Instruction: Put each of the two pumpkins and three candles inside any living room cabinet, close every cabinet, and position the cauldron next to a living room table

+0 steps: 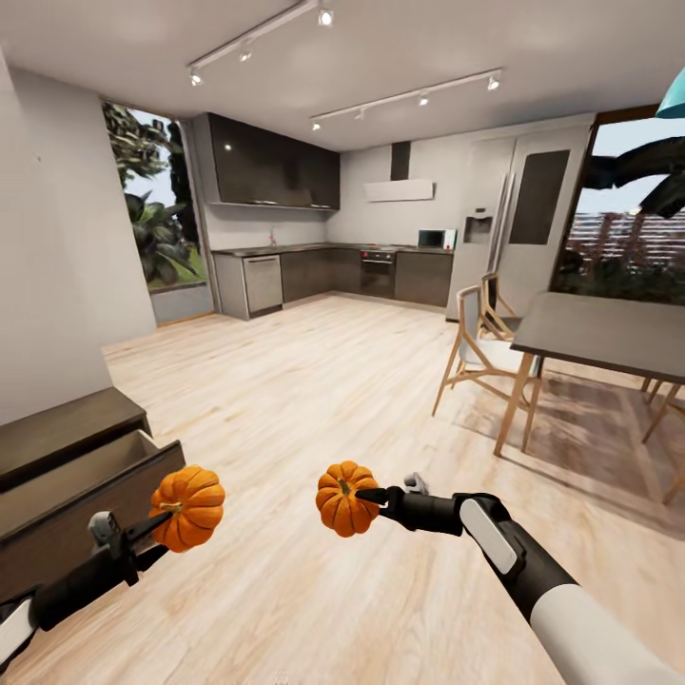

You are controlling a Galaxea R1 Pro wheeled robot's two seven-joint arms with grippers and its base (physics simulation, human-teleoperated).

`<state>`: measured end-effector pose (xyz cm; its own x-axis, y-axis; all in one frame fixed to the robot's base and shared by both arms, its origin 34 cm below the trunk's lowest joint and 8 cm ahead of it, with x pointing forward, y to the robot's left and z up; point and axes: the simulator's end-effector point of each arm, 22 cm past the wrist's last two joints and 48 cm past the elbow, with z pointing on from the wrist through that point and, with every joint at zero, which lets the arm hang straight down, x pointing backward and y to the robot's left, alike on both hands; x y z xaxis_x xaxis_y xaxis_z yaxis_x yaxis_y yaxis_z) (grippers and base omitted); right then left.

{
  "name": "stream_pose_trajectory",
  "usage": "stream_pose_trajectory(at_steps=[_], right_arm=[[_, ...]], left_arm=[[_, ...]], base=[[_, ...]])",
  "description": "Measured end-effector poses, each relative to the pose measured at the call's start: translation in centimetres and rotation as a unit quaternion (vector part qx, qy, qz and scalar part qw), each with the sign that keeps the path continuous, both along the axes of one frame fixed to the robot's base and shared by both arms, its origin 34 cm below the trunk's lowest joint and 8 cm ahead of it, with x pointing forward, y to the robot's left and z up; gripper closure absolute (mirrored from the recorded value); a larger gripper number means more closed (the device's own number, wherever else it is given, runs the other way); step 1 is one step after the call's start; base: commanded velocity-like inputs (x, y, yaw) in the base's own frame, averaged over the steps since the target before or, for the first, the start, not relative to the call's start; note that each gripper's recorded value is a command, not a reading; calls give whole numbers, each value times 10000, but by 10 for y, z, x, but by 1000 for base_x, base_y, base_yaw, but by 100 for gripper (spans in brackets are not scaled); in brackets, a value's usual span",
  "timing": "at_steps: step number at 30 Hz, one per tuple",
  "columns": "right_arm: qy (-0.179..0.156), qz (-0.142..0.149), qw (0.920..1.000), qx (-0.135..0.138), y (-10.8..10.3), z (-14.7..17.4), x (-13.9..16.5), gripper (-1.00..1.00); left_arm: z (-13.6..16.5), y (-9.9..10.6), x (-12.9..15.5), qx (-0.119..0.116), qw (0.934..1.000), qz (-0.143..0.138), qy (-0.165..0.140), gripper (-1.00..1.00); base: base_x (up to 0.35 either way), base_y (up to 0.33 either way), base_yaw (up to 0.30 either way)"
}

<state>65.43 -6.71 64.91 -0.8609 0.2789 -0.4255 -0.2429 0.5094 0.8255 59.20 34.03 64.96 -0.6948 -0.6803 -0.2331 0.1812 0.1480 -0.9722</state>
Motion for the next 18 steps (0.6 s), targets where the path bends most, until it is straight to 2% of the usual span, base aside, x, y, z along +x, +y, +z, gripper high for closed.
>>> stream_pose_trajectory(at_steps=[4, 18], right_arm=[[7, 0, 10000, -1, 0, -1, 0, 100], [13, -2, 10000, -4, 0, -1, 0, 100]], left_arm=[[-7, 3, -2, -3, 9999, 43, 95, 100], [-8, 4, -3, -19, 9999, 63, 115, 100]], base=[[0, 0, 286], [0, 0, 286]])
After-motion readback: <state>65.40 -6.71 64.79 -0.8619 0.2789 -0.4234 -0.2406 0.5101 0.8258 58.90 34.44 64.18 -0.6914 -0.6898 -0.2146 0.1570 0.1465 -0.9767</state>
